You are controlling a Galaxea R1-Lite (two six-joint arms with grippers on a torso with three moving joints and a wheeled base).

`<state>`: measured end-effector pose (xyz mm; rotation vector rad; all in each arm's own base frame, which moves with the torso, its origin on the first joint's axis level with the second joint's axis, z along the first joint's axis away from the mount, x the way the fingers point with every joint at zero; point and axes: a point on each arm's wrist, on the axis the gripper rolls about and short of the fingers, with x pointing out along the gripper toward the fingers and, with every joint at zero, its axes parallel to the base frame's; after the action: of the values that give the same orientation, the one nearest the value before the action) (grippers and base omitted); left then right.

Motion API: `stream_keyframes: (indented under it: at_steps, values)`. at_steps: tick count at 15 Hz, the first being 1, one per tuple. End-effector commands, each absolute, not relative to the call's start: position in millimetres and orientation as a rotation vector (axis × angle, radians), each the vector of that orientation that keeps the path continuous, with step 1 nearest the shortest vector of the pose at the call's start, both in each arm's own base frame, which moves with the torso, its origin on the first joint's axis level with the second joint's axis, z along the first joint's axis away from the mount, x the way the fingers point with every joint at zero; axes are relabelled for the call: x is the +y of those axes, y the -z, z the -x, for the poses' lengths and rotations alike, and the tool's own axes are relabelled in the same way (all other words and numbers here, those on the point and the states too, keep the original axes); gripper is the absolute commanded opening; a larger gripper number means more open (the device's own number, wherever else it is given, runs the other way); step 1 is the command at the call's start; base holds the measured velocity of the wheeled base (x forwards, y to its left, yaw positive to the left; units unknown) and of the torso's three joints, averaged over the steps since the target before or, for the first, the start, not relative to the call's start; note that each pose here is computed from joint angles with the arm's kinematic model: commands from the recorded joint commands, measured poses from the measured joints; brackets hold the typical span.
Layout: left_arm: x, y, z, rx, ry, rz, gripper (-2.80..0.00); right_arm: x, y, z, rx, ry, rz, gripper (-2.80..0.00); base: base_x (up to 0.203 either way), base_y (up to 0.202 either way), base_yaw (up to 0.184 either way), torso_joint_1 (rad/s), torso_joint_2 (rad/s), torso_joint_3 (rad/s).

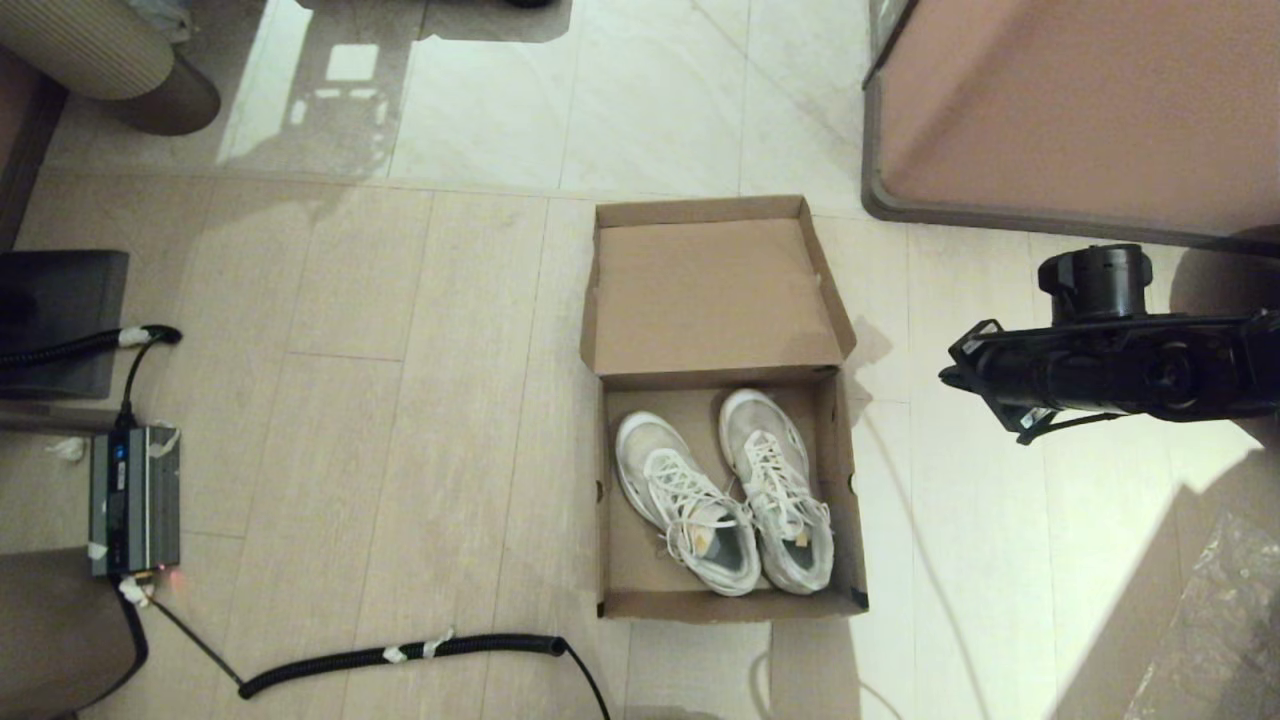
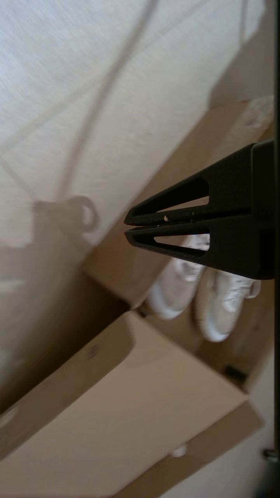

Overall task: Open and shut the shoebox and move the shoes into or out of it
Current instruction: Close the shoe box

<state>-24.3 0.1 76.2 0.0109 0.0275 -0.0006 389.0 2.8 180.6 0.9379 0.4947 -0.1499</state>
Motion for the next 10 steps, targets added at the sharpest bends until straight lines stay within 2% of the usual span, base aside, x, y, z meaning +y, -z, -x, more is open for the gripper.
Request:
stream_keyframes:
  at_steps: [1,4,10]
  values:
    - [0.1,-76.1,24.5,0.026,0.000,-0.011,-2.80,-0.2,-174.9,-399.1,0.569,0.067,-0.971,-2.80,0.000,0.000,0.000,0.000,0.00,0.000]
    - [0.1,-75.9,24.5,0.028,0.000,-0.015,-2.80,0.9,-161.7,-414.6,0.656,0.002,-0.977,-2.80,0.000,0.000,0.000,0.000,0.00,0.000]
    - [0.1,-75.9,24.5,0.028,0.002,-0.014,-2.80,-6.5,-149.2,-453.8,0.681,-0.139,-1.013,-2.80,0.000,0.000,0.000,0.000,0.00,0.000]
